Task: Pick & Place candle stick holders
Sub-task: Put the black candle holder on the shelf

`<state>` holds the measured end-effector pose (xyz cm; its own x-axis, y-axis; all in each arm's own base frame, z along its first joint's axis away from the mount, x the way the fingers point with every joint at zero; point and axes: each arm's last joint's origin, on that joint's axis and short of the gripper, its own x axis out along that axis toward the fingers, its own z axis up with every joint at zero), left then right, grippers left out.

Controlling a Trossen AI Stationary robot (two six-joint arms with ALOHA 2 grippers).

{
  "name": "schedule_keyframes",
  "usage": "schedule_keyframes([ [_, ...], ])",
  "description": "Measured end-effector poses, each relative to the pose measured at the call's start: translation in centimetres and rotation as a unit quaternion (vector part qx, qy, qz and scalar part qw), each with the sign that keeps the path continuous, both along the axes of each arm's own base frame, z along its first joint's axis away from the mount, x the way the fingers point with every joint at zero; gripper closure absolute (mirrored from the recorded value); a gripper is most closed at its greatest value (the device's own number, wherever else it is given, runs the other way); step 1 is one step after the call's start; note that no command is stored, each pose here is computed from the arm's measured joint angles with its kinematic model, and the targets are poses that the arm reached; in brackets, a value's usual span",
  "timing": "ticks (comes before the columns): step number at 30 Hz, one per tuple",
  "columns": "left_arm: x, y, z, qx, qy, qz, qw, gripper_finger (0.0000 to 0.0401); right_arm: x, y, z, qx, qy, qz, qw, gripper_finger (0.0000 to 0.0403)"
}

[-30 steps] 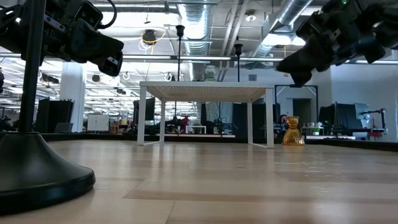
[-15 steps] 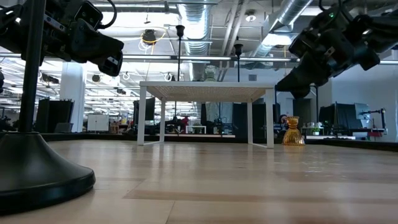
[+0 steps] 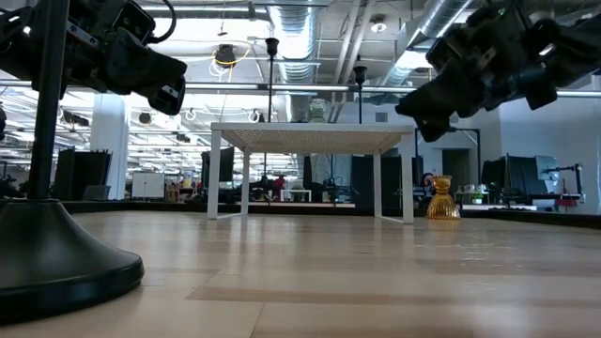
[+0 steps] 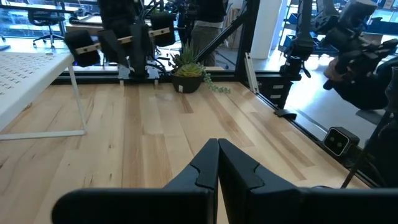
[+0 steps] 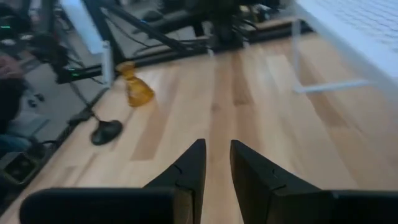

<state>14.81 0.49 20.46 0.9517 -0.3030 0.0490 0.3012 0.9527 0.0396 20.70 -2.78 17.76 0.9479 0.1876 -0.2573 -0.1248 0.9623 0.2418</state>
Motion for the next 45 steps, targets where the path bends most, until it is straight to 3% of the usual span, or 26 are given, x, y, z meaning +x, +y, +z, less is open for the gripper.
schedule_keyframes([
  [4,0.0,-0.8,0.0,0.000,0.000,-0.026,1.000,0.0393,0.5,1.6,0.2,-0.010,-0.022,0.015,1.000,0.0337],
  [12,-0.1,-3.6,-0.3,0.022,0.002,-0.117,0.993,0.0395,0.8,3.8,0.4,-0.036,-0.036,-0.031,0.998,0.0337],
  [17,0.6,-4.7,-1.2,0.030,0.030,-0.111,0.993,0.0395,0.8,4.6,1.1,-0.025,-0.065,-0.053,0.996,0.0337],
  [22,1.3,-6.0,-2.0,0.029,0.039,-0.156,0.987,0.0394,0.8,5.3,1.6,-0.024,-0.091,-0.056,0.994,0.0337],
  [28,2.3,-7.6,-2.1,0.030,0.035,-0.199,0.979,0.0396,0.7,5.7,1.6,-0.028,-0.096,-0.080,0.992,0.0337],
  [37,5.3,-10.4,-1.9,0.012,0.084,-0.236,0.968,0.0396,0.7,5.8,2.0,-0.027,-0.115,-0.102,0.988,0.0337],
  [45,5.5,-12.4,-2.0,0.016,0.092,-0.289,0.953,0.0394,0.7,5.8,2.0,-0.006,-0.114,-0.105,0.988,0.0337],
])
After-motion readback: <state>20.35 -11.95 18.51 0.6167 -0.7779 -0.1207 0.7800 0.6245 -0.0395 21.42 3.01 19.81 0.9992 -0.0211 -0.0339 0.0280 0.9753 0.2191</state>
